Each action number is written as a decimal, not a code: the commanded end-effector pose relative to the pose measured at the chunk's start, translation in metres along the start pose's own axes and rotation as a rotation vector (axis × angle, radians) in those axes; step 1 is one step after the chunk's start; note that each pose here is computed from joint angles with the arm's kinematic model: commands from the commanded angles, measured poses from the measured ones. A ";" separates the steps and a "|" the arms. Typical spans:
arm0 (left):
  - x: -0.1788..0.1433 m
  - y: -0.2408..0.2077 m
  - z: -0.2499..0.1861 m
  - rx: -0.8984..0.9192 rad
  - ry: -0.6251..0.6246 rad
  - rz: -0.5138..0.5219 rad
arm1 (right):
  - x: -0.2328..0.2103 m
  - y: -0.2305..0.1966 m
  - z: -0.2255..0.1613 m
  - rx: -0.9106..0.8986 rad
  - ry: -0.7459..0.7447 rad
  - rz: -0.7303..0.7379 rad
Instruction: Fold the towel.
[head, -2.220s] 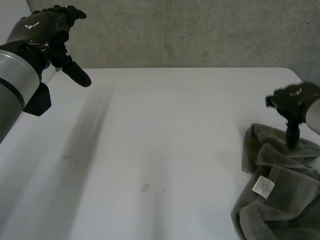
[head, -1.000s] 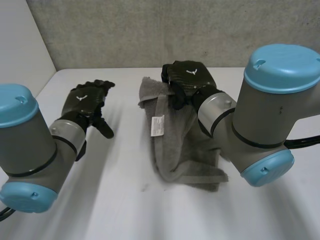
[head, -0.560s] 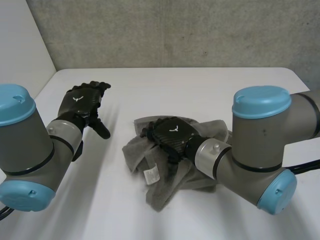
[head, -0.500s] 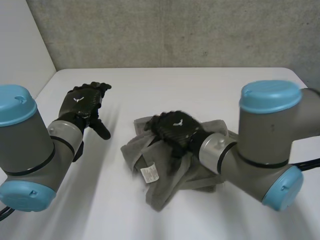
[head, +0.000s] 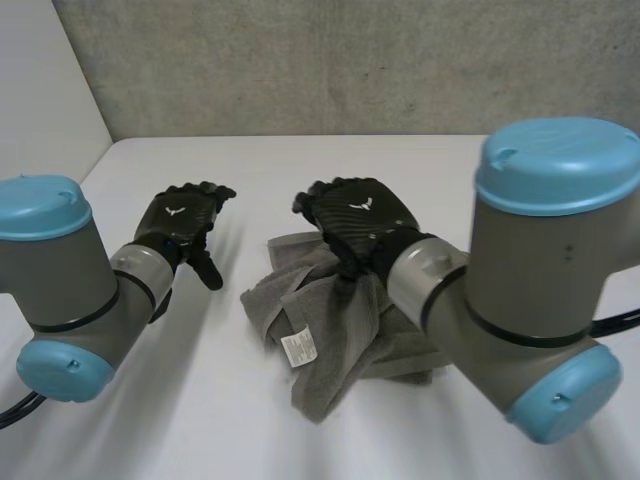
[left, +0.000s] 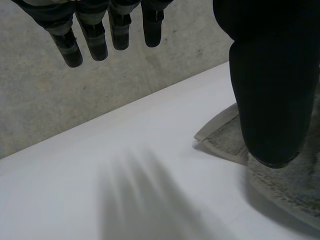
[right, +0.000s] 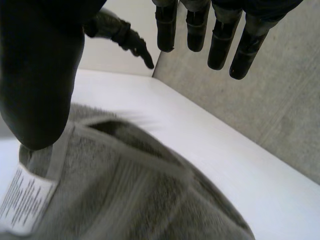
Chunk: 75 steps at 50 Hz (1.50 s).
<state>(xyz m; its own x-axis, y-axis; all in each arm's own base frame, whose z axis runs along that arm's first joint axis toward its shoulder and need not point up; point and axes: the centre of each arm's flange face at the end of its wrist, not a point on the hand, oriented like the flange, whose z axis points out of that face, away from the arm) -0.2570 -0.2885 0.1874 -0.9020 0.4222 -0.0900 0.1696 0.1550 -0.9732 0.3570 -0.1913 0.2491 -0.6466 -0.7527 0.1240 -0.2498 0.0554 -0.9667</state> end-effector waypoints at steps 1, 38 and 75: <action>-0.005 0.008 0.000 -0.033 0.002 -0.009 | -0.004 -0.014 0.012 0.025 0.057 -0.005; 0.015 0.045 -0.015 -0.139 0.172 -0.028 | 0.024 0.025 0.061 -0.245 -0.046 0.237; 0.057 0.060 0.022 -0.108 0.353 -0.052 | 0.072 -0.038 -0.036 -0.065 0.045 0.239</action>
<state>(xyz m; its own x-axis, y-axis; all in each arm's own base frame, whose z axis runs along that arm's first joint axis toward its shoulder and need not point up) -0.2988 -0.2776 0.1308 -0.7325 0.6796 0.0387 0.1800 0.2482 -0.9519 0.2974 -0.2233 0.2999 -0.7159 -0.6913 -0.0979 -0.1376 0.2771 -0.9509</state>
